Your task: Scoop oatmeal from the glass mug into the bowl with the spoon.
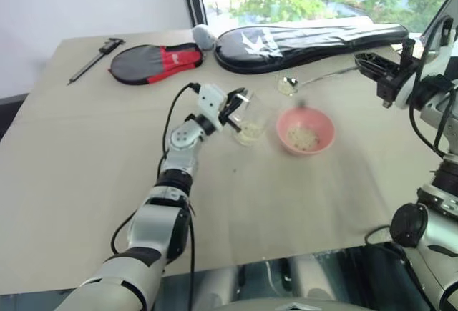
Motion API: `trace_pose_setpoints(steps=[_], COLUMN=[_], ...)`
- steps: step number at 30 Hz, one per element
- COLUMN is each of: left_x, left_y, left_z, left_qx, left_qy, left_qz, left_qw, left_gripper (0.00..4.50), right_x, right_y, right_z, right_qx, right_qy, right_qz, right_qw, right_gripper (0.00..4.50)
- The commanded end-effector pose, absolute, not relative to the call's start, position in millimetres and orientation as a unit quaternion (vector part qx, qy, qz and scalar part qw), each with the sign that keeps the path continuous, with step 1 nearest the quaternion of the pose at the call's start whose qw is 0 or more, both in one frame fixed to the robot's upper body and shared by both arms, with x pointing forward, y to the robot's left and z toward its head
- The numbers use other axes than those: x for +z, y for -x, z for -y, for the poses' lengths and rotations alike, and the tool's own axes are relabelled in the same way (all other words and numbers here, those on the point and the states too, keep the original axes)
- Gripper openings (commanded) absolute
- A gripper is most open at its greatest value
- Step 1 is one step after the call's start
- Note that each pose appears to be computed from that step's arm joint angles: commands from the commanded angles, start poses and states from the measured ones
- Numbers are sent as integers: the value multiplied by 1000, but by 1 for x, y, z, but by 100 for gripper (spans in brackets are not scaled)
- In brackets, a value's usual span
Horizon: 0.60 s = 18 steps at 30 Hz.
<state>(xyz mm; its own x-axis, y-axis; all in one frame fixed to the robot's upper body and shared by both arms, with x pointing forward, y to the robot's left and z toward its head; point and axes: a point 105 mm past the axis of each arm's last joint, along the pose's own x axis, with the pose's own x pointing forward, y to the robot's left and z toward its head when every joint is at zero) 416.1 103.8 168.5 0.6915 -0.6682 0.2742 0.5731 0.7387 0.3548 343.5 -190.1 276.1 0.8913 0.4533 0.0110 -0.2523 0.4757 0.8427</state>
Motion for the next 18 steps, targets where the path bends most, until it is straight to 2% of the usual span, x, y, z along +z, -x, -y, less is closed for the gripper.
trace_pose_setpoints(steps=[1, 6, 10, 18], left_x=[191, 194, 194, 197], left_y=[-418, -419, -418, -416], left_z=[-113, -123, -129, -134], left_qx=[-321, -307, -299, -283], left_qy=[-126, -125, -116, -99], left_qz=[235, 239, 240, 251], left_qw=[909, 913, 916, 921], left_gripper=[13, 13, 13, 13], right_x=[288, 276, 267, 270], right_y=[-333, -330, -325, -320], right_z=[199, 212, 211, 189], right_qx=[216, 193, 192, 213], right_qy=[-464, -450, -393, -196], right_qz=[-74, -85, -111, -116], right_qw=[856, 868, 893, 950], right_gripper=[0, 0, 0, 0])
